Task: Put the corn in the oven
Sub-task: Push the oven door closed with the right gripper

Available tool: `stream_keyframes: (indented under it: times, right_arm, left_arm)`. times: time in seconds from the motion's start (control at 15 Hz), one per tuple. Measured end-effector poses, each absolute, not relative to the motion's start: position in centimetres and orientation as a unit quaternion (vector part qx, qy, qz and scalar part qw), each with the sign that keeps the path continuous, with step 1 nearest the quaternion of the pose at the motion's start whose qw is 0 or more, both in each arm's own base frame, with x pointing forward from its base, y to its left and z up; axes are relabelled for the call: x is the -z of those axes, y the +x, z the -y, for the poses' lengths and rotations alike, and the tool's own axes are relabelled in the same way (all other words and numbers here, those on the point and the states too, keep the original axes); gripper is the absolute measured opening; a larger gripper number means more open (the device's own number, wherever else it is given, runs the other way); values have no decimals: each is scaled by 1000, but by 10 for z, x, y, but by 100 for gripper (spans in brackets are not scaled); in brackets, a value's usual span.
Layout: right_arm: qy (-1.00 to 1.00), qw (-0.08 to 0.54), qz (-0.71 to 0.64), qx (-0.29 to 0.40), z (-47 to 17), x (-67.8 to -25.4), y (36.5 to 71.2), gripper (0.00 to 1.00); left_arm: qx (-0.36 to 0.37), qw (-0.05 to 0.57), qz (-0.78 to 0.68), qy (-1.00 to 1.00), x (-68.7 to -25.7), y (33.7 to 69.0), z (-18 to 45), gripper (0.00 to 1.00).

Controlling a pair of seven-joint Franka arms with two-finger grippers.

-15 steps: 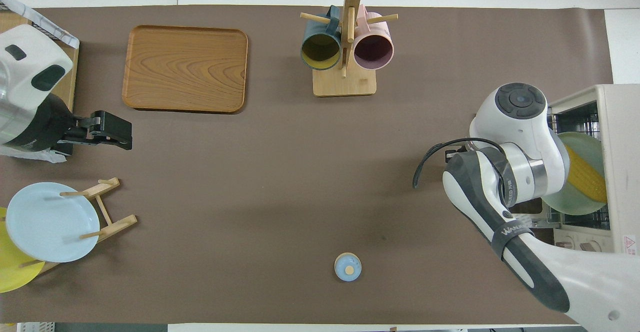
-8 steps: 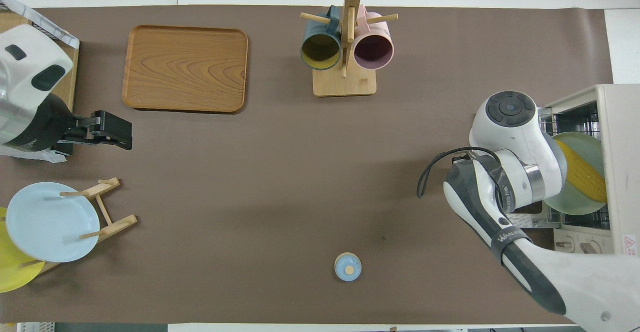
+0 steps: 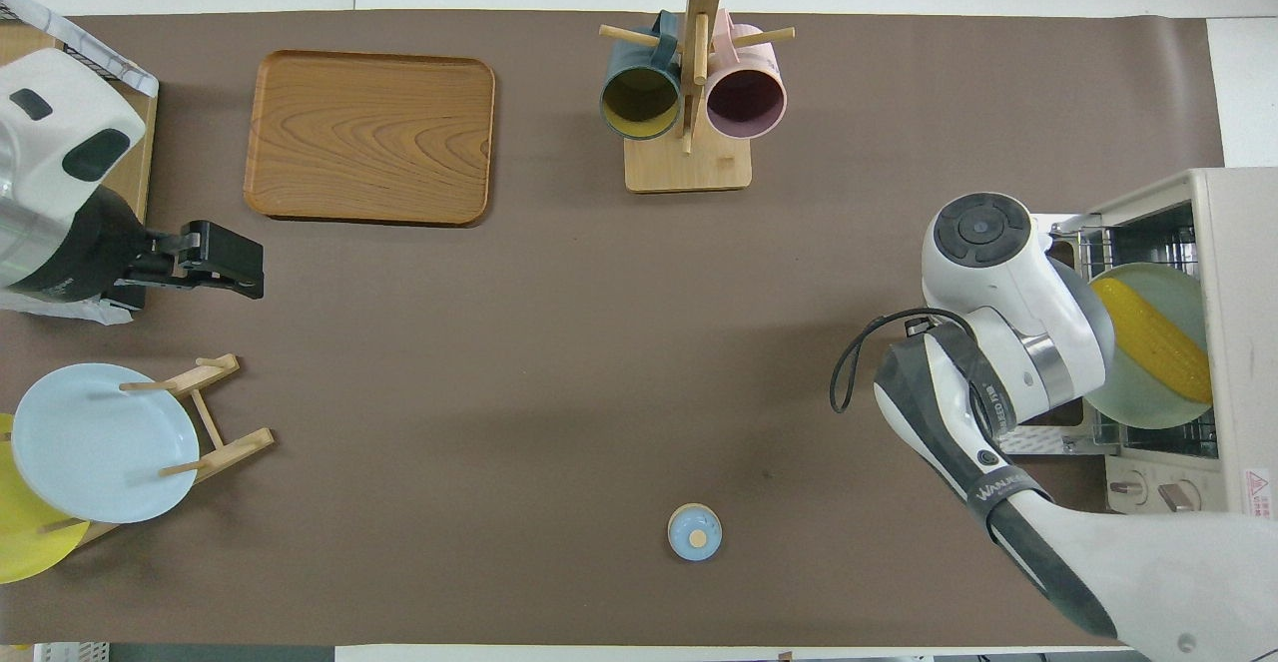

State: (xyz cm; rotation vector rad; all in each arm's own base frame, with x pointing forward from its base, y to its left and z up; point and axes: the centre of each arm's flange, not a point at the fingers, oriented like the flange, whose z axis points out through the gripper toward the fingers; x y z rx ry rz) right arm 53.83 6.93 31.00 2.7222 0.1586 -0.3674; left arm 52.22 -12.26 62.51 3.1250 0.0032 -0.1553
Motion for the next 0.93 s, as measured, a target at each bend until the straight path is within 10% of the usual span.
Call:
stream_keyframes:
  times: [0.47,0.93]
  right_arm:
    - [976,170,-81,107,20,-444,541,4]
    - [983,137,-72,102,71,-476,534,11]
  left_arm:
    - [50,6,-1,999,-625,522,123,100]
    - [50,6,-1,999,-625,522,123,100]
